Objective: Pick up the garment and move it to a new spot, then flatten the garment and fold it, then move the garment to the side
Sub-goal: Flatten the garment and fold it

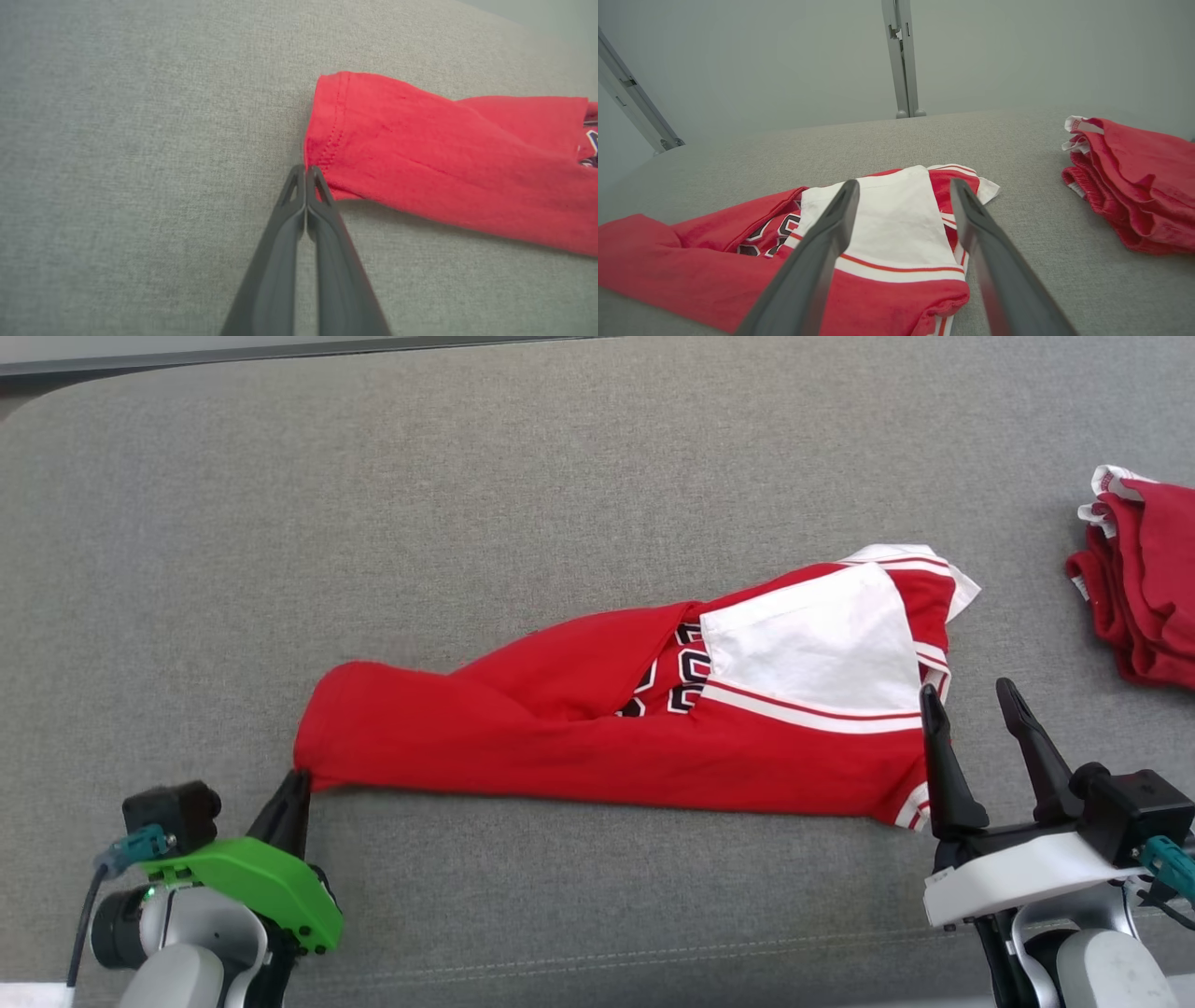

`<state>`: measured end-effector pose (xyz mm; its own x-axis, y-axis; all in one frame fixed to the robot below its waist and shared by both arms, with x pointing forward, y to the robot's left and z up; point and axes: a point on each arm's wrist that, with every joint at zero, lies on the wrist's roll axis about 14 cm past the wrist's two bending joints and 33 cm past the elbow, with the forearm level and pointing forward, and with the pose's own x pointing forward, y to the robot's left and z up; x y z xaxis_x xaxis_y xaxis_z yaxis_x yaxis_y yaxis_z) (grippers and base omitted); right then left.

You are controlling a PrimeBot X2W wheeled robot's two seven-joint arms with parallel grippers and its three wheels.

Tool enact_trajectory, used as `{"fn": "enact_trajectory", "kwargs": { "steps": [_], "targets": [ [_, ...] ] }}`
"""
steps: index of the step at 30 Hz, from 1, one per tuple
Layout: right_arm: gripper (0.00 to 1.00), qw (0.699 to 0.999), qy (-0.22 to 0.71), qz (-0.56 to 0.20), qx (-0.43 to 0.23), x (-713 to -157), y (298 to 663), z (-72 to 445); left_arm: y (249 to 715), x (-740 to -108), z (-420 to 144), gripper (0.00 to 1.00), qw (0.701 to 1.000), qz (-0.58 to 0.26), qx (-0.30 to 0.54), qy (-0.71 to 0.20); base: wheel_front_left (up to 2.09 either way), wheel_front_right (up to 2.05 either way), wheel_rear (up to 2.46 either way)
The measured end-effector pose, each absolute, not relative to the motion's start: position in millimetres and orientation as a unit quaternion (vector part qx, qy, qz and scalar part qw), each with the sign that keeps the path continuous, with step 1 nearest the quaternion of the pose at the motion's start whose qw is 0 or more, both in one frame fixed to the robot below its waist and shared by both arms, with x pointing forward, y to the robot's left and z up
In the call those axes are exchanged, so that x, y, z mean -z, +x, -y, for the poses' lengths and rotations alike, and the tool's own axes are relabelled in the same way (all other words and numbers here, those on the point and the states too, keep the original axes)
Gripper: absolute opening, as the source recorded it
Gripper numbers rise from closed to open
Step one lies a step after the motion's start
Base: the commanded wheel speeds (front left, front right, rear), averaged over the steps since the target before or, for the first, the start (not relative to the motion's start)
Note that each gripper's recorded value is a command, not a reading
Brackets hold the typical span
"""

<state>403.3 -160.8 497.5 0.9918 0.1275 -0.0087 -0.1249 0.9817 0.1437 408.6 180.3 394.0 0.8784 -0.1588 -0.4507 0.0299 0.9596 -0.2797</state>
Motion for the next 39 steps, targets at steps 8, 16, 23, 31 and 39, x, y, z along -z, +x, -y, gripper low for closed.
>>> {"fn": "enact_trajectory", "kwargs": {
  "steps": [8,16,23,31,39],
  "targets": [
    [1.00,0.995,0.082,-0.007,-0.057,-499.5,400.3,164.4,394.9,-399.2,-183.6,1.00,0.963,-0.220,0.015,-0.153,0.00,0.00,0.00],
    [1.00,0.996,0.080,0.009,-0.038,-509.7,396.9,177.6,409.5,-441.8,-200.2,1.00,0.985,-0.128,-0.015,-0.115,0.00,0.00,0.00],
    [1.00,0.997,0.074,0.024,-0.022,-520.2,390.7,189.2,422.0,-506.8,-194.9,1.00,0.996,-0.002,0.001,-0.087,0.00,0.00,0.00],
    [1.00,0.996,0.072,0.034,-0.028,-529.0,381.9,185.5,403.7,-509.0,-193.5,1.00,0.997,0.008,0.009,-0.078,0.00,0.00,0.00],
    [1.00,0.997,0.073,0.023,-0.034,-524.9,364.6,181.0,377.4,-496.1,-196.1,1.00,0.998,-0.011,0.012,-0.063,0.00,0.00,0.00]
  ]
}}
